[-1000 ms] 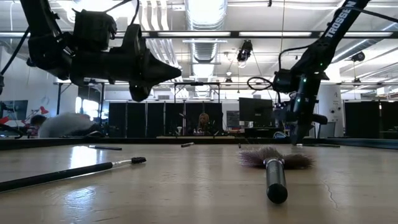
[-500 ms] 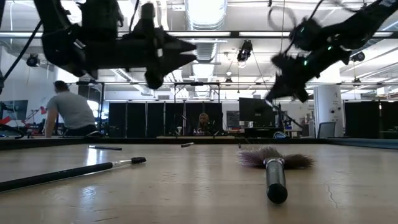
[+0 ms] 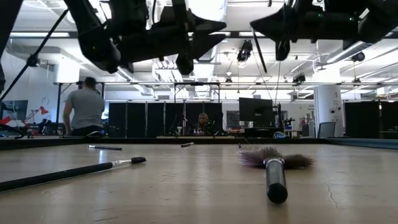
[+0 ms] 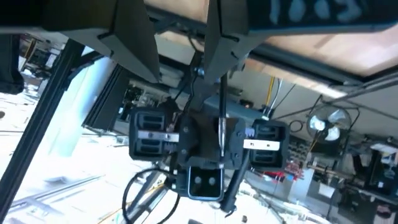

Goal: Pick & Place Makeup Brushes
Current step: Put the black eyeshadow brush into the makeup holder

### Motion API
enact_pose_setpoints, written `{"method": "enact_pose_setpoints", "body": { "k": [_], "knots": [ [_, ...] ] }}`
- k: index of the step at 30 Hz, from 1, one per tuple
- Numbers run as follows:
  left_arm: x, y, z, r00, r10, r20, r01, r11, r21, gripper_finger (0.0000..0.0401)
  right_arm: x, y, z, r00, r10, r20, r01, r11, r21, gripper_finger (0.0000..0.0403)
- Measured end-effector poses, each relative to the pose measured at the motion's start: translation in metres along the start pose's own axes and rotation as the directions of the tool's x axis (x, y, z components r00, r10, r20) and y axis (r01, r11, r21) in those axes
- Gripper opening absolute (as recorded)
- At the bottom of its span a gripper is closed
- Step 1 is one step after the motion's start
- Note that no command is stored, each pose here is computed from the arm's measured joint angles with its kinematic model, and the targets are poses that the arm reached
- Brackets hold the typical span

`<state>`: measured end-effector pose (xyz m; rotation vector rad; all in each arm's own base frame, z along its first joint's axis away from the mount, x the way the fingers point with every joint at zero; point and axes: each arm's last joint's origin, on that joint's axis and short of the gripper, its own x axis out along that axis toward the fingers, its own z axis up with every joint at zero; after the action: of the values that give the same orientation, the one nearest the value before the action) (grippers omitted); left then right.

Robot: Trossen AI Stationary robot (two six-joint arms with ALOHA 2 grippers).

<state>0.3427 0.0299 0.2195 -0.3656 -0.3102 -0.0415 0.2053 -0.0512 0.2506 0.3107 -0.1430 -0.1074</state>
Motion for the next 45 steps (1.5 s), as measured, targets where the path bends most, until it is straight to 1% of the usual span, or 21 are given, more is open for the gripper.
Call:
{"method": "enact_pose_setpoints", "body": {
  "k": [2, 5, 10, 13, 18, 25, 28, 30, 32, 33, 36, 39, 42, 45],
  "knots": [
    [0.005, -0.001, 0.002, 1.000, -0.025, 0.005, 0.025, 1.000, 0.002, 0.0119, 0.002, 0.003, 0.000, 1.000, 0.021, 0.010, -0.020, 1.000, -0.009, 0.0008],
    [0.013, -0.002, 0.005, 0.999, -0.037, -0.002, 0.037, 0.999, 0.003, 0.0119, 0.008, 0.008, 0.001, 0.998, 0.050, 0.026, -0.049, 0.999, -0.015, 0.0008],
    [0.024, -0.002, 0.008, 0.999, -0.018, -0.046, 0.019, 1.000, 0.025, 0.0119, 0.017, 0.013, 0.002, 0.995, 0.100, 0.026, -0.099, 0.995, -0.022, 0.0008],
    [0.031, -0.004, 0.013, 0.999, -0.023, -0.034, 0.024, 0.999, 0.036, 0.0119, 0.022, 0.017, 0.003, 0.992, 0.124, 0.025, -0.124, 0.992, -0.029, 0.0008],
    [0.036, -0.005, 0.018, 0.999, -0.025, -0.029, 0.026, 0.998, 0.051, 0.0119, 0.028, 0.022, 0.002, 0.990, 0.143, 0.017, -0.142, 0.989, -0.046, 0.0008],
    [0.042, -0.008, 0.024, 0.998, -0.061, -0.029, 0.064, 0.995, 0.082, 0.0117, 0.037, 0.025, 0.004, 0.988, 0.152, 0.017, -0.151, 0.987, -0.055, 0.0008],
    [0.044, -0.010, 0.026, 0.996, -0.084, -0.032, 0.087, 0.992, 0.091, 0.0096, 0.039, 0.025, 0.003, 0.988, 0.153, 0.010, -0.152, 0.987, -0.054, 0.0008],
    [0.045, -0.010, 0.026, 0.996, -0.083, -0.044, 0.087, 0.991, 0.104, 0.0064, 0.040, 0.025, 0.002, 0.988, 0.153, 0.008, -0.152, 0.987, -0.054, 0.0008],
    [0.045, -0.009, 0.025, 0.996, -0.078, -0.048, 0.083, 0.991, 0.109, 0.0023, 0.040, 0.025, 0.002, 0.988, 0.153, 0.002, -0.153, 0.987, -0.054, 0.0008],
    [0.045, -0.010, 0.026, 0.996, -0.078, -0.052, 0.083, 0.991, 0.108, 0.0015, 0.040, 0.025, 0.002, 0.988, 0.155, 0.002, -0.154, 0.986, -0.061, 0.0009],
    [0.044, -0.011, 0.029, 0.993, -0.065, -0.100, 0.077, 0.990, 0.118, 0.0011, 0.038, 0.026, 0.004, 0.988, 0.153, 0.002, -0.153, 0.986, -0.067, 0.0021],
    [0.039, -0.013, 0.032, 0.978, -0.018, -0.207, 0.048, 0.989, 0.140, 0.0011, 0.033, 0.027, 0.010, 0.989, 0.146, 0.017, -0.144, 0.986, -0.080, 0.0045],
    [0.031, -0.017, 0.040, 0.948, 0.055, -0.314, -0.004, 0.987, 0.159, 0.0011, 0.026, 0.029, 0.015, 0.993, 0.119, 0.005, -0.118, 0.987, -0.111, 0.0072],
    [0.021, -0.027, 0.050, 0.918, 0.102, -0.384, -0.039, 0.985, 0.170, 0.0011, 0.017, 0.030, 0.021, 0.997, 0.081, -0.004, -0.081, 0.986, -0.149, 0.0091]
  ]
}}
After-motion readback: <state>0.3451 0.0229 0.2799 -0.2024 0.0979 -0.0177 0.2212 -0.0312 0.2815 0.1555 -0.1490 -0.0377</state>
